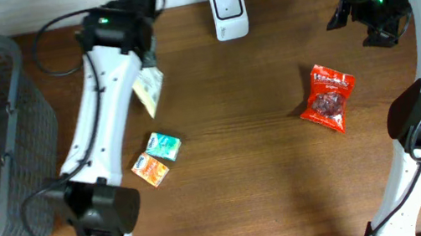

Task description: Scan the item barcode

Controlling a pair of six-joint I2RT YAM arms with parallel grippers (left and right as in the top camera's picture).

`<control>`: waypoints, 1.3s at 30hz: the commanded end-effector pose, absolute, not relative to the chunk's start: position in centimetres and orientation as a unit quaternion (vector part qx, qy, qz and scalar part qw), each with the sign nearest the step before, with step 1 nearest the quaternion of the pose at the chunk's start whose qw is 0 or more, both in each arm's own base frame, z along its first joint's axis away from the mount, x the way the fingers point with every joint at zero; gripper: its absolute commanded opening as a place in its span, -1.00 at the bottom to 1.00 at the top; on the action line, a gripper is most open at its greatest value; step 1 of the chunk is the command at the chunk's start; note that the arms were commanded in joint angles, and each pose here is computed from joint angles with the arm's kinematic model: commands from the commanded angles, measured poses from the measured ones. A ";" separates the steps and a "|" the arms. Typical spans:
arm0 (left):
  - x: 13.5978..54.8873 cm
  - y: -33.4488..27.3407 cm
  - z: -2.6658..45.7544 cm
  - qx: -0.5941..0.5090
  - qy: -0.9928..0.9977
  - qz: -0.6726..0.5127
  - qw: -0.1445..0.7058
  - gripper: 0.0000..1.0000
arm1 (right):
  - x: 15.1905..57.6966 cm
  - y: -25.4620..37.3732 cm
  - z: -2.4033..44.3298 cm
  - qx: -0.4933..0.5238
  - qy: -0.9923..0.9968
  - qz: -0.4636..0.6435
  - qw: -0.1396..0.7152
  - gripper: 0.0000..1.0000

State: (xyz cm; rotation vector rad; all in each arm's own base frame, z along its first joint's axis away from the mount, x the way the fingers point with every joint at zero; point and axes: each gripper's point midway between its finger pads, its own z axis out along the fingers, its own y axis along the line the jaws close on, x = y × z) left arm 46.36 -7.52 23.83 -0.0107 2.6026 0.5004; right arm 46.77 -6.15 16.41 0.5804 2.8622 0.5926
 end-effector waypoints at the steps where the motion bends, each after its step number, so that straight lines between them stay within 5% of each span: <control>1: 46.5 -10.8 19.4 0.048 0.959 0.199 0.197 -1.00 | 46.8 -6.5 16.9 0.190 0.958 0.196 0.089 0.97; 11: 41.7 -24.9 16.9 0.153 0.968 0.075 0.183 -1.00 | 46.8 -6.5 16.9 0.190 0.958 0.196 0.090 0.97; 13: 40.1 -28.2 16.6 0.179 0.969 0.025 0.171 -0.47 | 46.8 -6.5 16.9 0.190 0.958 0.196 0.090 0.97; 17: 38.9 -30.0 16.6 0.193 0.968 -0.012 0.159 -0.63 | 46.8 -6.5 16.9 0.190 0.958 0.196 0.089 0.97; 21: 39.3 -29.0 19.4 0.180 0.967 -0.023 0.180 -0.49 | 46.8 -6.5 16.9 0.190 0.958 0.196 0.089 0.97; 24: 41.9 -22.4 23.1 0.114 0.969 0.019 0.220 0.82 | 46.8 -6.5 16.9 0.190 0.958 0.196 0.090 0.97; 25: 42.6 -19.8 23.2 0.084 0.973 0.029 0.214 0.99 | 46.8 -6.5 16.9 0.190 0.958 0.196 0.090 0.97; 30: 44.0 -10.8 22.4 -0.031 0.982 0.056 0.175 0.99 | 47.1 -6.5 17.0 0.190 0.957 0.197 0.097 0.97; 35: 44.3 -8.8 22.4 -0.053 0.982 0.061 0.171 0.98 | 48.5 -6.2 17.6 0.216 0.944 0.219 0.117 0.97; 39: 44.5 -8.3 21.7 -0.064 0.983 0.064 0.163 0.98 | 48.7 2.5 18.2 -0.008 0.944 0.299 0.137 0.97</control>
